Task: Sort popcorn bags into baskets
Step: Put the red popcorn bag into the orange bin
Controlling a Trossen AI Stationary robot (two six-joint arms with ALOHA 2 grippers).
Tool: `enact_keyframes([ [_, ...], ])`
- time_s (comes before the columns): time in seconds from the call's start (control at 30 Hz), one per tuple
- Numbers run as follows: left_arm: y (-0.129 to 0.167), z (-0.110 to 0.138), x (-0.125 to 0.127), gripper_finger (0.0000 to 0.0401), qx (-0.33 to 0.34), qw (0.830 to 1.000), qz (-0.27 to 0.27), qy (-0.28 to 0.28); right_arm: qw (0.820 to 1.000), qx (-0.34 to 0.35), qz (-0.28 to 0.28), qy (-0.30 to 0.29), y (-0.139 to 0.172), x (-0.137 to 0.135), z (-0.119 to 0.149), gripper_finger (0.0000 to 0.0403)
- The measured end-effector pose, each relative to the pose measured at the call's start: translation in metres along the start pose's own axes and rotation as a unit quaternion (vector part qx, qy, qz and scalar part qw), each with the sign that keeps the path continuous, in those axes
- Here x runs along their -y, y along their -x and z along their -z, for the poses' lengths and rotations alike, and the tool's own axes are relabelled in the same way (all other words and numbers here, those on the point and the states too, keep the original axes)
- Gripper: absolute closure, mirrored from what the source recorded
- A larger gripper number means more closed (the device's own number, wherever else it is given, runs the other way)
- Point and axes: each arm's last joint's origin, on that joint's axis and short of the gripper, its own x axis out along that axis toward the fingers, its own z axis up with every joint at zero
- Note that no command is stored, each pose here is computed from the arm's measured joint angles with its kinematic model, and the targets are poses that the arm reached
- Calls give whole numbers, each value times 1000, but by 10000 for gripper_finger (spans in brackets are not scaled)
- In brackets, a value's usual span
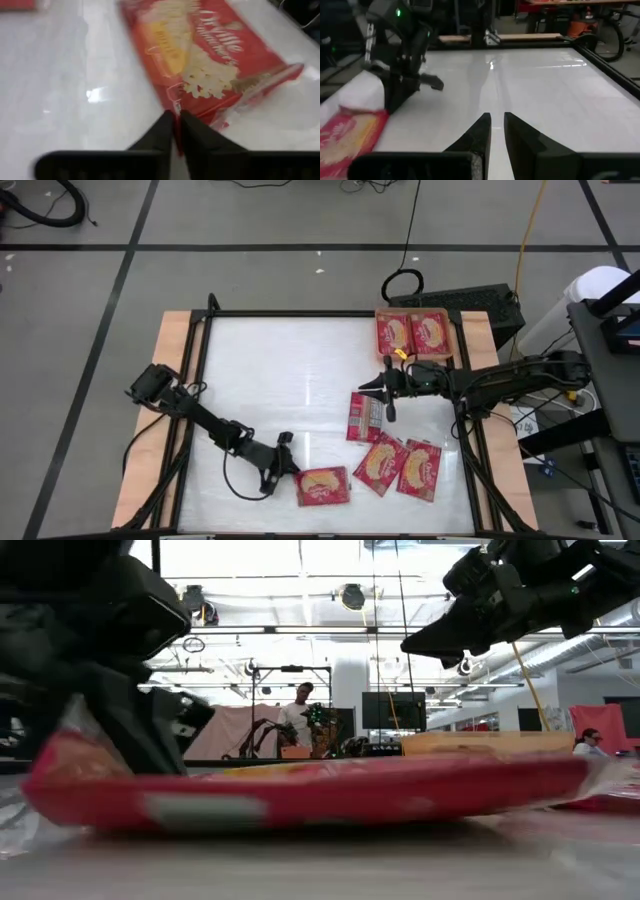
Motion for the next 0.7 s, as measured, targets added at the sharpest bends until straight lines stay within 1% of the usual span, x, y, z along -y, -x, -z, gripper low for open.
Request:
enact_keyframes([
  [0.03, 0, -1, -4, 383, -1, 1000, -5, -9, 1000, 7, 6, -10, -2, 0, 0, 358],
  [0.07, 1, -2, -8, 389, -1, 1000, -11, -18, 1000, 16, 9, -23, -4, 0, -1, 358],
  [0.13, 5, -6, -16, 389, -3, 999, -24, -46, 998, 28, 14, -52, -11, -1, 1, 358],
  [0.2, 11, -11, -24, 388, -7, 996, -37, -79, 996, 35, 5, -77, -18, -4, 5, 358],
  [0.27, 20, -18, -34, 393, -11, 992, -54, -110, 995, 28, -5, -99, -28, -9, 8, 358],
  [0.4, 42, -34, -53, 396, -12, 984, -89, -155, 989, -14, -18, -148, -54, -18, 13, 356],
  [0.47, 52, -40, -61, 397, -13, 977, -107, -182, 982, -37, -29, -181, -69, -22, 15, 349],
  [0.53, 60, -45, -68, 398, -8, 970, -118, -211, 974, -64, -63, -209, -84, -25, 17, 336],
  [0.6, 66, -48, -73, 397, -10, 965, -127, -228, 965, -94, -95, -225, -98, -28, 17, 317],
  [0.63, 67, -49, -75, 397, -8, 964, -132, -233, 961, -109, -103, -231, -104, -28, 19, 306],
  [0.7, 67, -48, -80, 398, -18, 961, -136, -240, 956, -136, -101, -240, -116, -29, 20, 283],
])
